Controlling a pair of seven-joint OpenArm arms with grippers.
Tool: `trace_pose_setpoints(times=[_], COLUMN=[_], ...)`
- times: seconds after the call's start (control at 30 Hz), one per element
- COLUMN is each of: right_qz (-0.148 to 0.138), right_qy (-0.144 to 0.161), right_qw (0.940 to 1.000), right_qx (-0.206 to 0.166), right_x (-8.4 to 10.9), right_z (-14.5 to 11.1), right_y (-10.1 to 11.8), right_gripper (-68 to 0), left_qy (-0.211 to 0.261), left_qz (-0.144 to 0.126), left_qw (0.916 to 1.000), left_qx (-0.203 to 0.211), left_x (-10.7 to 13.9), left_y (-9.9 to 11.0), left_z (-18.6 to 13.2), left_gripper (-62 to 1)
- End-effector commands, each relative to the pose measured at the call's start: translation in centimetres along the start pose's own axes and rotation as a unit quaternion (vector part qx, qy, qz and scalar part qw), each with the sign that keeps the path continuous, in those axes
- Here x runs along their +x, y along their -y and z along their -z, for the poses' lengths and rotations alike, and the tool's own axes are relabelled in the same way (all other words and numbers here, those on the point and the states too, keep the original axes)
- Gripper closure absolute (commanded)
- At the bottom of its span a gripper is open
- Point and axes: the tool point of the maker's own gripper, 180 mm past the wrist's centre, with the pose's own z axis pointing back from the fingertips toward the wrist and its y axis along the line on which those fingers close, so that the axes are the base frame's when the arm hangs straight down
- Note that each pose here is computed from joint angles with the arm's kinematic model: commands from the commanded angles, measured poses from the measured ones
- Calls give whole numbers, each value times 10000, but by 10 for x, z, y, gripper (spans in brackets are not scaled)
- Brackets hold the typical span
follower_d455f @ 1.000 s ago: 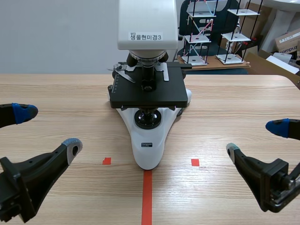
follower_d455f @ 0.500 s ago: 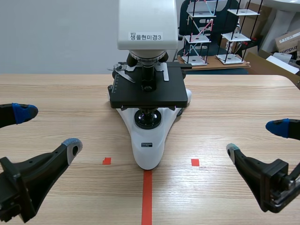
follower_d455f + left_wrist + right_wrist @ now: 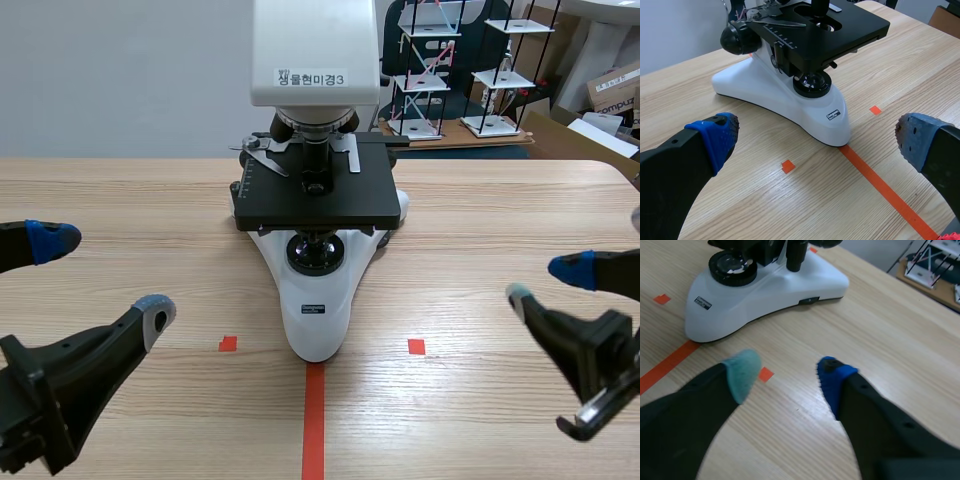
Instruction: Point at the revolving nosepiece
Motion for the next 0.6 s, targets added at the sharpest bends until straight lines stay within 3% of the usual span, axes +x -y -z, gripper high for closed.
trace_pose_setpoints(times=[0.0,0.17,0.43,0.57], right_qz=[-178,-399,-487,-461], right_qy=[261,553,1081,1499], right_qw=[9994,9971,9918,9875], right_qx=[-134,-343,-480,135], right_x=[16,34,57,71], right_z=[5,20,53,66], right_y=[12,34,65,56], right_gripper=[-176,-14,-8,-6], left_qy=[151,155,151,151], left_qz=[-3,-2,-3,-3], left_qw=[9999,9999,9999,9999], left_qx=[-12,-10,-11,-11], left_x=[8,9,8,8], left_y=[2,2,2,2], left_z=[1,1,1,1], left_gripper=[-623,-623,-623,-623])
